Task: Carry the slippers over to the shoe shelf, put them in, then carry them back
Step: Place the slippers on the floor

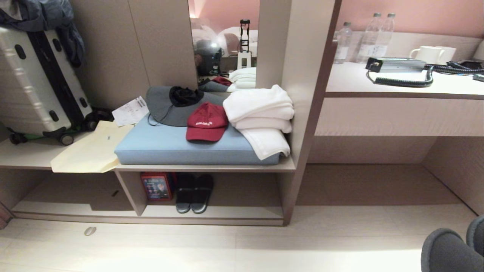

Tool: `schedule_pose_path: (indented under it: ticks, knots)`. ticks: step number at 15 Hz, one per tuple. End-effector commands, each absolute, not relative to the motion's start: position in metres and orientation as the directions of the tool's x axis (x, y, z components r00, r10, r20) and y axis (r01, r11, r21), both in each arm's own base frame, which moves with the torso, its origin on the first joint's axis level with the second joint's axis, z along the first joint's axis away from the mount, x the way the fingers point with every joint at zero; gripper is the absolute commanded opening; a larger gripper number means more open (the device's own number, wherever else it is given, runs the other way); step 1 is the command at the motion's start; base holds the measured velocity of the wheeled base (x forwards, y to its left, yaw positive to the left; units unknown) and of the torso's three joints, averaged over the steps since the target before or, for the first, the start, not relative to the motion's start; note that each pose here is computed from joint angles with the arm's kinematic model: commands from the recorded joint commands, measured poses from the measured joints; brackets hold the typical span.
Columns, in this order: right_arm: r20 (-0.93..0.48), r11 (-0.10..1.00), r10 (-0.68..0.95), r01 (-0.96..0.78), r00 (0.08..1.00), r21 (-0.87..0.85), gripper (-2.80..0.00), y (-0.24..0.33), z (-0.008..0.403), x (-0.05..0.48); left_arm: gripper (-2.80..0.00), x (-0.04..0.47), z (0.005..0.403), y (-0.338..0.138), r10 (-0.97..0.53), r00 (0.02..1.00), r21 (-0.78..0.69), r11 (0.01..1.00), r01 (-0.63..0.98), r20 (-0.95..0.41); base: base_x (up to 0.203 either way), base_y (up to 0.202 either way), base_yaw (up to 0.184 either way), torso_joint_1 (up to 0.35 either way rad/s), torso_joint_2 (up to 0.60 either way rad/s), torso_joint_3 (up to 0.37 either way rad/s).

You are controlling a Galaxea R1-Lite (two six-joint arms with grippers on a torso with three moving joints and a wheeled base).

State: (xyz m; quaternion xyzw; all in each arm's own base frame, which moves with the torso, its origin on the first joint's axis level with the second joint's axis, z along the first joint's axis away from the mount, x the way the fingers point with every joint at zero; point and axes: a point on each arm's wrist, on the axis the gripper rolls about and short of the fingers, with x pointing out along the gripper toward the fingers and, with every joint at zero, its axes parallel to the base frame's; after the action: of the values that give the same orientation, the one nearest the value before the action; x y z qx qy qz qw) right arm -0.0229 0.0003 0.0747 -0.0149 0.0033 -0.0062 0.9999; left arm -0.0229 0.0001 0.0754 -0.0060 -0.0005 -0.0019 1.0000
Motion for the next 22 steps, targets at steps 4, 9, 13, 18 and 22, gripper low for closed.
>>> schedule_pose_path:
  ticks: [4,9,13,18,22]
  knots:
    - [-0.002,0.999,-0.012,0.012,1.000,-0.031,-2.80,0.0003,0.0746,-0.0233,-2.80,-0.0227,0.0751,0.0001,-0.003,1.000,-0.011,1.000,0.003,-0.002,0.000,-0.196,0.001,0.003,0.00,0.003]
    - [-0.002,1.000,-0.012,0.012,1.000,-0.028,-2.80,0.0003,0.0746,-0.0232,-2.80,-0.0226,0.0751,0.0001,-0.003,1.000,-0.011,1.000,0.003,-0.002,0.000,-0.196,0.002,0.004,0.00,0.001]
    - [-0.003,1.000,-0.011,0.011,1.000,-0.015,-2.80,0.0003,0.0743,-0.0230,-2.80,-0.0226,0.0751,0.0001,-0.003,1.000,-0.008,1.000,0.003,-0.003,0.000,-0.197,0.001,0.001,0.00,0.004]
    - [-0.003,1.000,-0.011,0.011,1.000,-0.012,-2.80,0.0003,0.0743,-0.0230,-2.80,-0.0226,0.0751,0.0001,-0.005,1.000,-0.008,1.000,0.005,-0.003,0.000,-0.197,0.003,0.003,0.00,0.003]
    - [-0.003,1.000,-0.011,0.011,1.000,-0.012,-2.80,0.0003,0.0743,-0.0230,-2.80,-0.0227,0.0749,0.0001,-0.003,1.000,-0.009,1.000,0.003,-0.003,0.000,-0.196,0.002,0.002,0.00,0.001]
